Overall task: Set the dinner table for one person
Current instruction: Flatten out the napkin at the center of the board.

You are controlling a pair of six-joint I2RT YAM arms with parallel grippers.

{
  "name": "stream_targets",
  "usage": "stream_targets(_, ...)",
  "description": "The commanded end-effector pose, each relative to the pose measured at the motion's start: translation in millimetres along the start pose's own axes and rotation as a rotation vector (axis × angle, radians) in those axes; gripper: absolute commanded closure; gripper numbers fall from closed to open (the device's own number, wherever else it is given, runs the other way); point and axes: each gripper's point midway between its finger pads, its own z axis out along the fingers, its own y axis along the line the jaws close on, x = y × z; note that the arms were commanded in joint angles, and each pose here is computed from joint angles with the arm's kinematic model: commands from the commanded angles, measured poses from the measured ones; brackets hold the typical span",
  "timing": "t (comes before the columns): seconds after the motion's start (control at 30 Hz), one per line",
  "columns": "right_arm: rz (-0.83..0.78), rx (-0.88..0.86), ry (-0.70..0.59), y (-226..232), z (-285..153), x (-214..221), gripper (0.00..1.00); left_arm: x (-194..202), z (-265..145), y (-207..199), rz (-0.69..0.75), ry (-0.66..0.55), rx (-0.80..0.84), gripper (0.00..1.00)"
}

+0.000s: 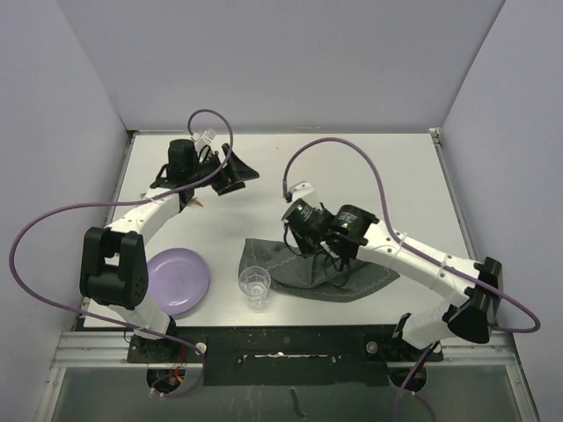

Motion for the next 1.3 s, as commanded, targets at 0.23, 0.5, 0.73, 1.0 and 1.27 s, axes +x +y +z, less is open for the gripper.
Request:
stream_targets(0.23,0.239,0.178,-0.076,-97,-17,10,0.59,82,54,-63,-0.103,0.212,0.356,0.2)
stream_targets(0.5,0.247,0.177,-0.048,-99,-7,17,0.59,127,63,-65,0.02,0.347,0.42,0.21)
stream_targets(0.73,0.249,0.15,-0.04,-94,0,17,0.6,165,75,-28,0.292,0.444,0.322,0.21)
stream_targets(1.0,0.247,0.143,-0.031,-93,-1,17,0.6,195,99,-29,0.529,0.532,0.406,0.21)
stream_targets(1.27,0.248,0.145,-0.038,-97,-7,20,0.6,197,111,-35,0.596,0.539,0.503,0.21)
